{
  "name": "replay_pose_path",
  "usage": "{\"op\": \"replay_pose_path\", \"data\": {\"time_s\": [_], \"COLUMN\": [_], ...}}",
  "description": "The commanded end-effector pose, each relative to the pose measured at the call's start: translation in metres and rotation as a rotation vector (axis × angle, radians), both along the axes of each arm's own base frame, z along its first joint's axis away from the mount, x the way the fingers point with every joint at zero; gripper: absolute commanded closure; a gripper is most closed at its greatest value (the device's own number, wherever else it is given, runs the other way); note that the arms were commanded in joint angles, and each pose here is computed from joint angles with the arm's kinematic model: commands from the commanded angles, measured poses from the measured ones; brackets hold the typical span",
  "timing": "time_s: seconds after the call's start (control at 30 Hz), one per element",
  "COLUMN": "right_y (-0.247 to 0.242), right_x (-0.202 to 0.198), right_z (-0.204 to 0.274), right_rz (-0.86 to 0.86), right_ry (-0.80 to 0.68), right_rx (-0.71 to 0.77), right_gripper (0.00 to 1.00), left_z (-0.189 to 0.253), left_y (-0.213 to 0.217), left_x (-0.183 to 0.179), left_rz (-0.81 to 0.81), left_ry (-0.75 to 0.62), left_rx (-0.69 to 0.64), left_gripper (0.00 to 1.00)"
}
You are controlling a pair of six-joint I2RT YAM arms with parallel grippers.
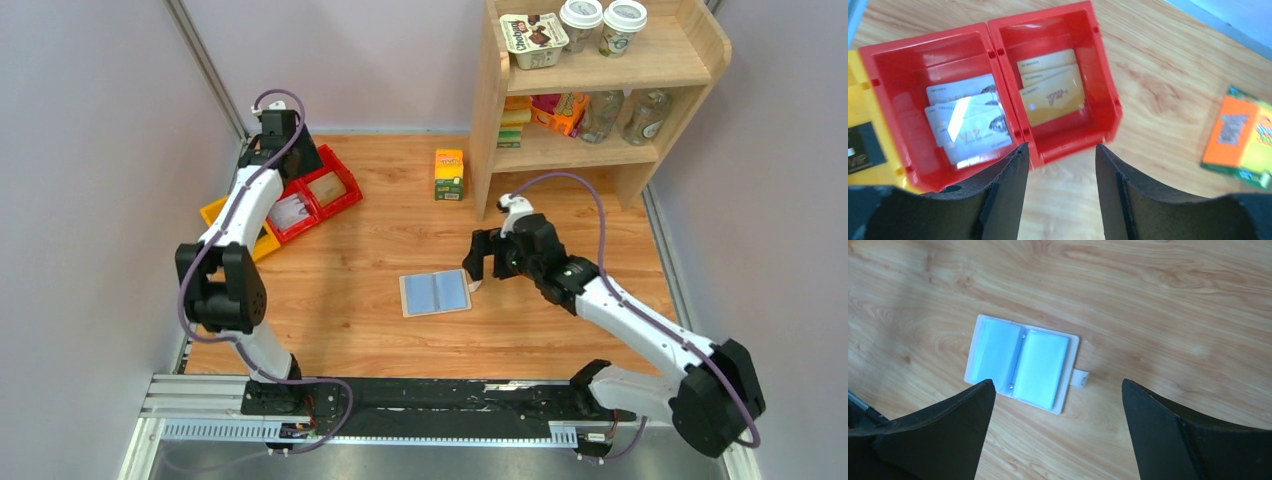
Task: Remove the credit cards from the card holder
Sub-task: Reset both arms
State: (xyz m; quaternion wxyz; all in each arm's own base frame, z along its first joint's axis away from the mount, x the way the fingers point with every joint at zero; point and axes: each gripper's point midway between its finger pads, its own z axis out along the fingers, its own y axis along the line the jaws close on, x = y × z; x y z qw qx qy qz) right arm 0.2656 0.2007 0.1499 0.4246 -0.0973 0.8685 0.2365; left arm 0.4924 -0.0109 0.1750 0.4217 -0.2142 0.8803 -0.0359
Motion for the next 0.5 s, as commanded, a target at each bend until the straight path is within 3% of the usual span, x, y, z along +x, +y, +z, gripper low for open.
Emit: {"op": "replay_pose_path", "data": {"time_s": [0.0, 0.17, 0.47], "right_y": [0.027, 0.071, 0.129], "right_x": [-0.011, -0.022, -0.026], "right_z": [-0.015, -0.041, -0.073], "right_rz": [0.111, 0.198, 0.188], "right_ry": [0.100, 0.154, 0.191], "right_rx": [-0.136, -0.311, -0.423], "right_gripper": [0.00, 0.00, 0.00], "left_z": [0.049, 0.041, 0.032], "left_y": [-0.026, -0.042, -0.024], "left_x": [-0.056, -0.128, -0.233], "left_rz": [-0.152, -0.263, -0.307], "left_ry": [-0.007, 0.055, 0.021], "left_rx": [0.060, 0.118, 0.153], "left_gripper": [0.39, 0.38, 0.37]}}
